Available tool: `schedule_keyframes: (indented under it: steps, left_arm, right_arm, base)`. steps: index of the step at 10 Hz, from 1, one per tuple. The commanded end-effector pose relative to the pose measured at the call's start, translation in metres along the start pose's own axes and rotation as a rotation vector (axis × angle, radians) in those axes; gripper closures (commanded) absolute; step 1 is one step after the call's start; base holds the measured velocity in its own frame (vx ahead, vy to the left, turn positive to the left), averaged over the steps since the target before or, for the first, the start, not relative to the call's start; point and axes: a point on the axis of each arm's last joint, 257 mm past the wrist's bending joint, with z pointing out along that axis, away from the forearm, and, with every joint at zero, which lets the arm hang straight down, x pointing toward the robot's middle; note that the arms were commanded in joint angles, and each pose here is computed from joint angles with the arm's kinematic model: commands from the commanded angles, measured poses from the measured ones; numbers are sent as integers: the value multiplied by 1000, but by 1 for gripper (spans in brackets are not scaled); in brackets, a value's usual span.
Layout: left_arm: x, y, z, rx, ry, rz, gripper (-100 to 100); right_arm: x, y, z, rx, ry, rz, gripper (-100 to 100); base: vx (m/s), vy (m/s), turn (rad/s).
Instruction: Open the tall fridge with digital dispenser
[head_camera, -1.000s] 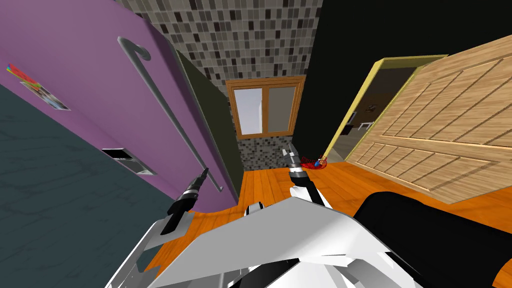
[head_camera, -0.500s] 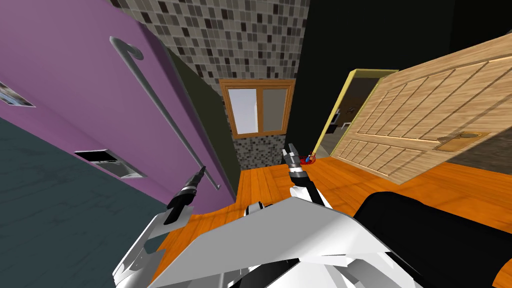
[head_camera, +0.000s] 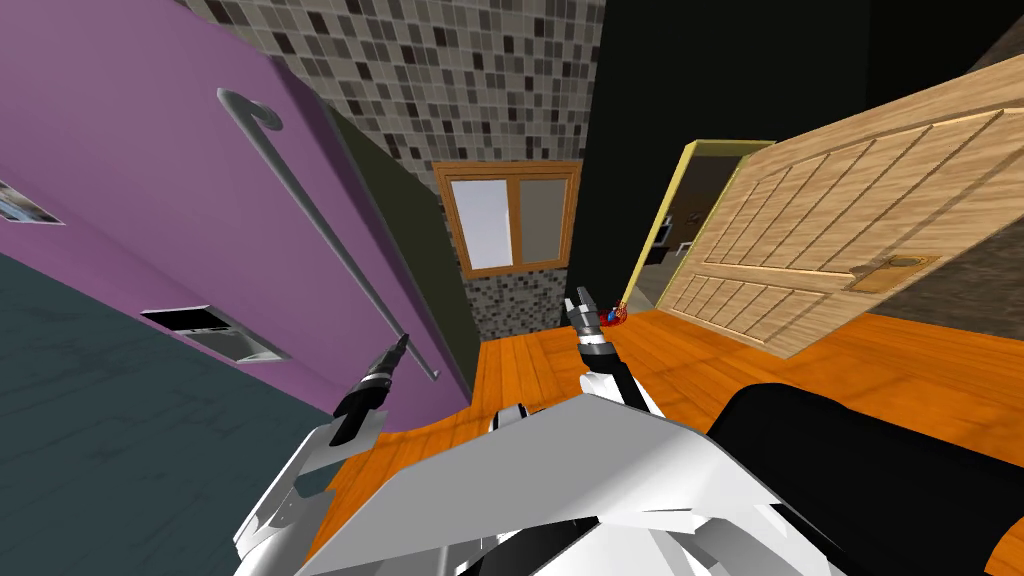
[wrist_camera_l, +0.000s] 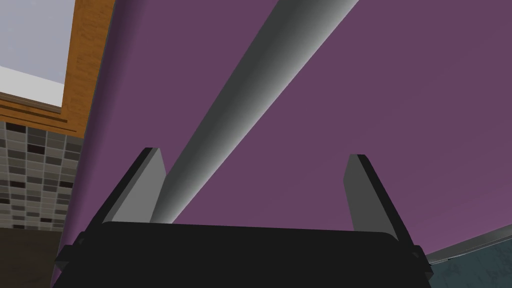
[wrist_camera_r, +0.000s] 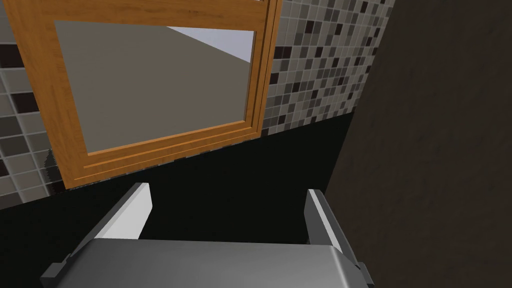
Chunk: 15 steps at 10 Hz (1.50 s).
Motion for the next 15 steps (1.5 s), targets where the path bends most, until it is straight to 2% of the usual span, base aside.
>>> schedule_keyframes:
  steps: [1,8,9,12,13,14,15]
  left_arm:
    - [-30,30,23,-67,-52,3,-100]
    - [-31,34,25,-75,-54,1,-100]
    - [-16,19,24,-53,-24,9,-100]
    - [-29,14,30,-55,-31,29,-100]
    - [-25,12,28,-50,-28,25,-100]
    - [-18,19,26,-53,-26,12,100]
    - [-14,20,23,-53,-23,5,100]
  right_arm:
    - [0,0,0,0,0,0,0]
    - [0,0,0,0,0,0,0]
    - [0,0,0,0,0,0,0]
    - [0,0,0,1,0,0,0]
    - [0,0,0,1,0,0,0]
    - [0,0,0,0,0,0,0]
    - [0,0,0,0,0,0,0]
  base:
    - [-87,-4,-70]
    - [4,-10,9]
    - [-1,-47,-100]
    - [40,-36,-66]
    - [28,-5,-8]
    - [-12,24,69]
    - [-40,25,68]
